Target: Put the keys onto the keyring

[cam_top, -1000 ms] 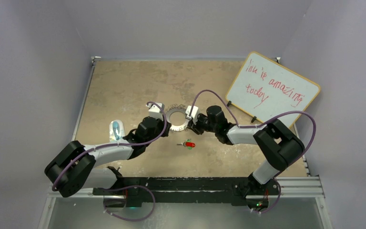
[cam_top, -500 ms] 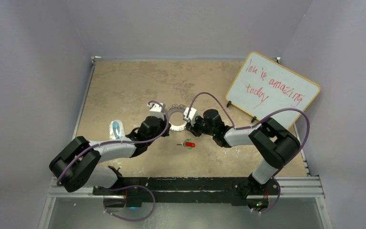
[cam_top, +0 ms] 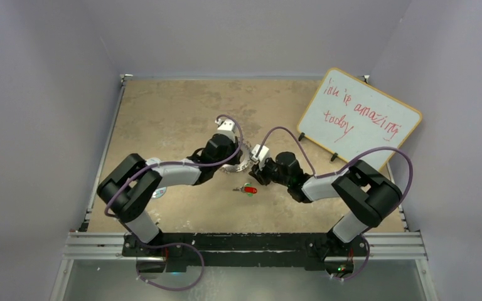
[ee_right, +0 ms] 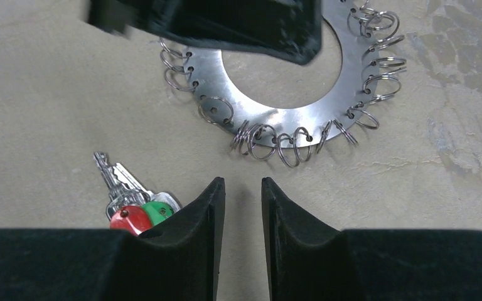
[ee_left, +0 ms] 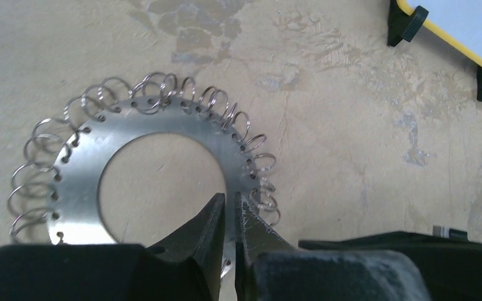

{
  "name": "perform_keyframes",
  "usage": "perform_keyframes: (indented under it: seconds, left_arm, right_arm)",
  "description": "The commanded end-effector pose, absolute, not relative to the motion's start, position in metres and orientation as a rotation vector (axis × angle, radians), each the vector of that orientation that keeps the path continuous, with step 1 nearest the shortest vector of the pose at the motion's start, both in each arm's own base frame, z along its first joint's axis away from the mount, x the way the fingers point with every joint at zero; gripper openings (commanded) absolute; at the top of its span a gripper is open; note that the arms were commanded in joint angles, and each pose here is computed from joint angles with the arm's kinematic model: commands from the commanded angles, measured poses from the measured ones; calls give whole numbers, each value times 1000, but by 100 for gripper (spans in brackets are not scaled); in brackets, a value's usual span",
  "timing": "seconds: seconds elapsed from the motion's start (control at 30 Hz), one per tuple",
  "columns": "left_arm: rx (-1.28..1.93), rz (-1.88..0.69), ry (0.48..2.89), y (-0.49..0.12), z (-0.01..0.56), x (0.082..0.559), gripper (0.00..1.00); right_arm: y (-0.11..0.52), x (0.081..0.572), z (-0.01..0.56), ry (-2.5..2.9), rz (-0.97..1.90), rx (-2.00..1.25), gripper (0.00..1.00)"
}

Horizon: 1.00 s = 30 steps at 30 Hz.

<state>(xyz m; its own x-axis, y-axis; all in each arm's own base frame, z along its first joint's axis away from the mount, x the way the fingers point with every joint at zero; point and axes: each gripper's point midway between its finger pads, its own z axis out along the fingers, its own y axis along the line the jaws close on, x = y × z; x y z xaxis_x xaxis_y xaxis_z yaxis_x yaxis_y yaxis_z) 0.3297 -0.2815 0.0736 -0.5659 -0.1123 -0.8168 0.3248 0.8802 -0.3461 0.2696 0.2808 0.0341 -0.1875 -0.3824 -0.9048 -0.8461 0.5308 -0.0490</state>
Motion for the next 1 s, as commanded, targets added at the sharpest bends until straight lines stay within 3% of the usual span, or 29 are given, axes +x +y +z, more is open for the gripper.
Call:
perform_keyframes:
  seconds: [0.0,0.3,0.63,0.97]
  left_arm:
    - [241,-605,2127,-305,68,344,7]
    - [286,-532,2249,-297,25,334,0]
    - [197,-427,2399,-250,-12,288,0]
    - [183,-568,2361,-257,9,275,0]
  right_arm:
    - [285,274,60,1724,628,-916,31]
    - [276,276,66,1701,596,-861,35]
    - [285,273,73,1626,629,-931,39]
    - [307,258,63,1591,721,-1041,39]
